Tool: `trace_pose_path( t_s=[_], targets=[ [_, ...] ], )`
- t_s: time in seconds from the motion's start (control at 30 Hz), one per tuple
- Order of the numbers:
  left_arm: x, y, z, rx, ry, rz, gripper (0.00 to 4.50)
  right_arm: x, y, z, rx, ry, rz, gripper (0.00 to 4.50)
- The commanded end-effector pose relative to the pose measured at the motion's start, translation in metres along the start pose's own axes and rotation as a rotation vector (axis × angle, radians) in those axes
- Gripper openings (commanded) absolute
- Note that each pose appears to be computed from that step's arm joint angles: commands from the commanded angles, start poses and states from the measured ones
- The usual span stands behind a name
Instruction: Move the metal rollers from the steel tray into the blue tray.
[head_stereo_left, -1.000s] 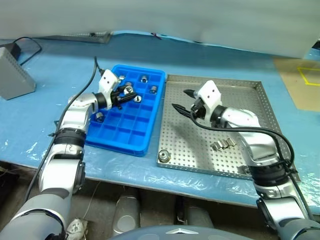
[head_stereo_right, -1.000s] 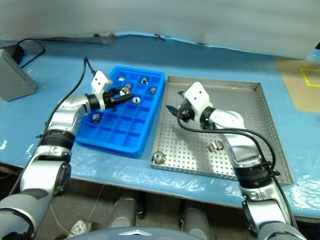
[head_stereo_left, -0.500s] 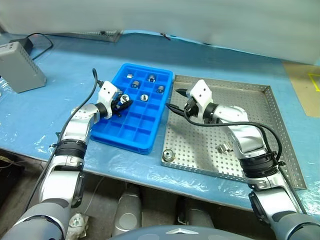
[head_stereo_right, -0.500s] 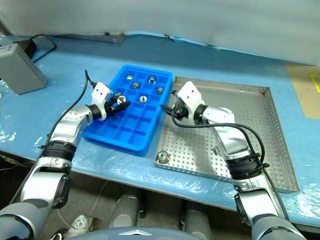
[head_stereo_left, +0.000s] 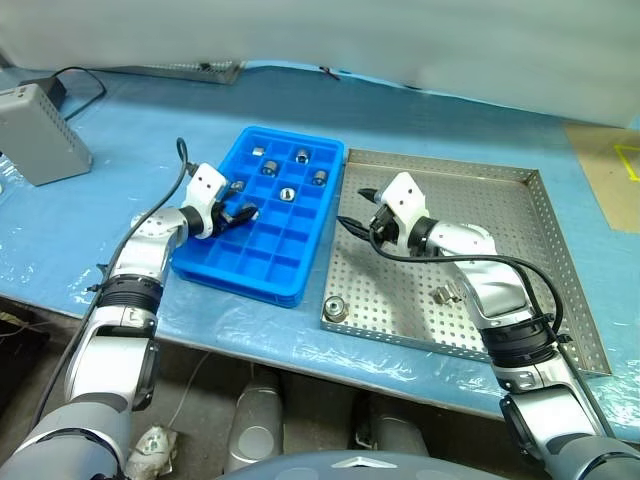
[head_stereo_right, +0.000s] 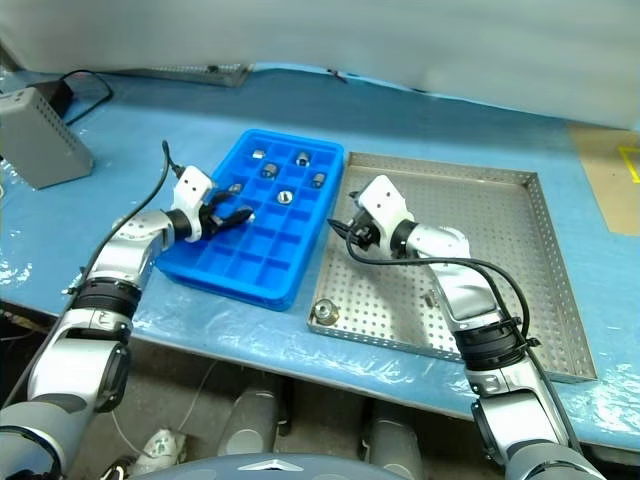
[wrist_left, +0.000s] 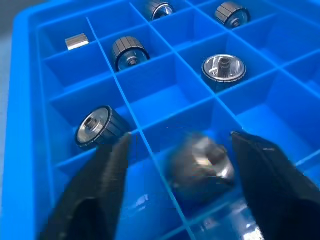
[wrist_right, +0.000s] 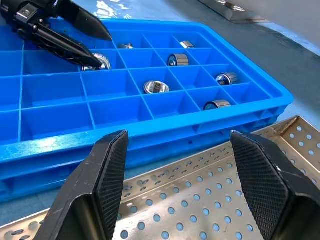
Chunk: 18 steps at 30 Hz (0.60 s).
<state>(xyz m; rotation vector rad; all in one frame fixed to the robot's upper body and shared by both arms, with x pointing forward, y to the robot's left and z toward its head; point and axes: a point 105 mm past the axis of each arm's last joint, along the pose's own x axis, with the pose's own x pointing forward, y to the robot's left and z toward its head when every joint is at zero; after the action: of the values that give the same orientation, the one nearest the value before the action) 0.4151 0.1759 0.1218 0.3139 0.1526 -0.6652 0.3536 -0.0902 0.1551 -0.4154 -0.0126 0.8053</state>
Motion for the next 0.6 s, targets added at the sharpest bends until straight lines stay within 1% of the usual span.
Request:
trace_pose_path(
  t_s=[0.03,0.13,0.2,0.27,0.37,0.43,0.47,0.53,0.6],
  targets=[
    [0.005,-0.006,0.015,0.034,-0.045,-0.038,3.72,-0.006,-0.005,0.015,-0.044,-0.041,-0.031,3.38],
    [0.006,-0.005,0.024,0.050,-0.066,-0.045,3.72,-0.010,-0.009,0.014,-0.045,-0.036,-0.052,3.38],
    [0.007,-0.009,0.037,0.056,-0.105,-0.094,3.72,-0.016,-0.012,0.011,-0.046,-0.024,-0.067,3.38],
    [0.009,-0.020,0.056,0.048,-0.165,-0.174,3.72,-0.027,-0.016,0.008,-0.043,-0.008,-0.089,3.38],
    [0.017,-0.049,0.083,0.058,-0.245,-0.354,3.72,-0.051,-0.028,0.002,-0.034,0.027,-0.157,3.38],
    [0.028,-0.068,0.092,0.081,-0.264,-0.431,3.72,-0.066,-0.036,-0.001,-0.029,0.053,-0.208,3.38],
    [0.038,-0.080,0.096,0.099,-0.263,-0.464,3.72,-0.077,-0.039,-0.006,-0.033,0.083,-0.233,3.38],
    [0.053,-0.101,0.102,0.122,-0.266,-0.522,3.72,-0.092,-0.038,-0.012,-0.035,0.124,-0.252,3.38],
    [0.066,-0.133,0.110,0.132,-0.280,-0.637,3.72,-0.109,-0.034,-0.015,-0.036,0.158,-0.293,3.38]
  ],
)
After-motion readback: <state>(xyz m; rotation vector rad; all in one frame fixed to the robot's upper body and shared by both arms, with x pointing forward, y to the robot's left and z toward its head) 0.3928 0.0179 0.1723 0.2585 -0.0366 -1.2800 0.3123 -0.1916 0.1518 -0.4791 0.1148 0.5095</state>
